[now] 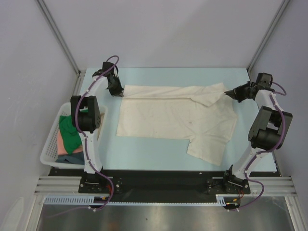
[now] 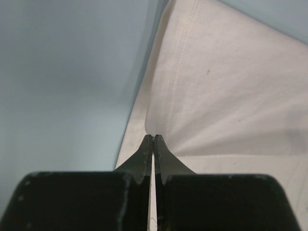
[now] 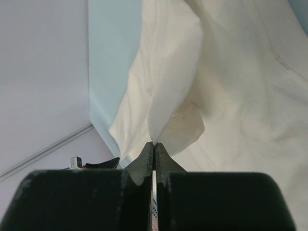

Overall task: Fold and stack the t-shirts
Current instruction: Fold the tshirt

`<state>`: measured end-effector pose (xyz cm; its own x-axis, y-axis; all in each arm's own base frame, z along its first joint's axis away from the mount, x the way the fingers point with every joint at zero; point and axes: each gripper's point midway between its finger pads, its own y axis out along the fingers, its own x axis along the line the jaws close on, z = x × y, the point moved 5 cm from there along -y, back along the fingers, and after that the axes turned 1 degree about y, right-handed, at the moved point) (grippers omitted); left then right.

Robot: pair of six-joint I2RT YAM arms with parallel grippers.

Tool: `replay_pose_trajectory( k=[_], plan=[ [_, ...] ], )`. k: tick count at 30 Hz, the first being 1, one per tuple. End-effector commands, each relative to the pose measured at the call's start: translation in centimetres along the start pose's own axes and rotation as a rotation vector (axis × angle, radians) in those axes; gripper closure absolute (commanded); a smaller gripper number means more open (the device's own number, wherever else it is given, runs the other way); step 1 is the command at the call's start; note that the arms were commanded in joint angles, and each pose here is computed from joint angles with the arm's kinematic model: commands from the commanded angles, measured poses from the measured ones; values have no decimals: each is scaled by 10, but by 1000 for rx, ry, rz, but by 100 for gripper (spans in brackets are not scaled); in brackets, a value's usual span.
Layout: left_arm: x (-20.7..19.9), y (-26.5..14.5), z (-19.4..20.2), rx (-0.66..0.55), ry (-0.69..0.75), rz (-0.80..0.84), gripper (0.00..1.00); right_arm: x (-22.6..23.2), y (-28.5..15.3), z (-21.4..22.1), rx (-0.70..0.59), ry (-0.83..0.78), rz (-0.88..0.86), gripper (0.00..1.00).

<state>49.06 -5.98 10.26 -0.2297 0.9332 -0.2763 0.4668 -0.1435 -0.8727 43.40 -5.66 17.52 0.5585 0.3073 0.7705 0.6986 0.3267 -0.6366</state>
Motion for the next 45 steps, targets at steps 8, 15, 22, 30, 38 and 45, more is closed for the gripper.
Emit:
replay_pose_trajectory(
  k=[8, 15, 22, 30, 38, 45],
  plan=[
    [2, -9, -9, -27, 19, -6, 100, 0, -8, 5, -9, -63, 11, 100],
    [8, 3, -8, -16, 25, -36, 100, 0, -4, 10, 15, -66, 14, 100],
    [11, 14, -2, 13, 23, -42, 100, 6, -5, 20, -1, -72, 37, 99],
    [13, 15, -3, 4, 29, -63, 87, -16, 12, 8, -21, -99, 94, 93],
    [7, -25, 1, -85, 120, -158, 48, -42, 20, -26, -90, -467, 420, 45],
    [-26, -74, 33, -148, 99, -23, 32, -25, -13, 62, -45, -474, 248, 19]
  ],
)
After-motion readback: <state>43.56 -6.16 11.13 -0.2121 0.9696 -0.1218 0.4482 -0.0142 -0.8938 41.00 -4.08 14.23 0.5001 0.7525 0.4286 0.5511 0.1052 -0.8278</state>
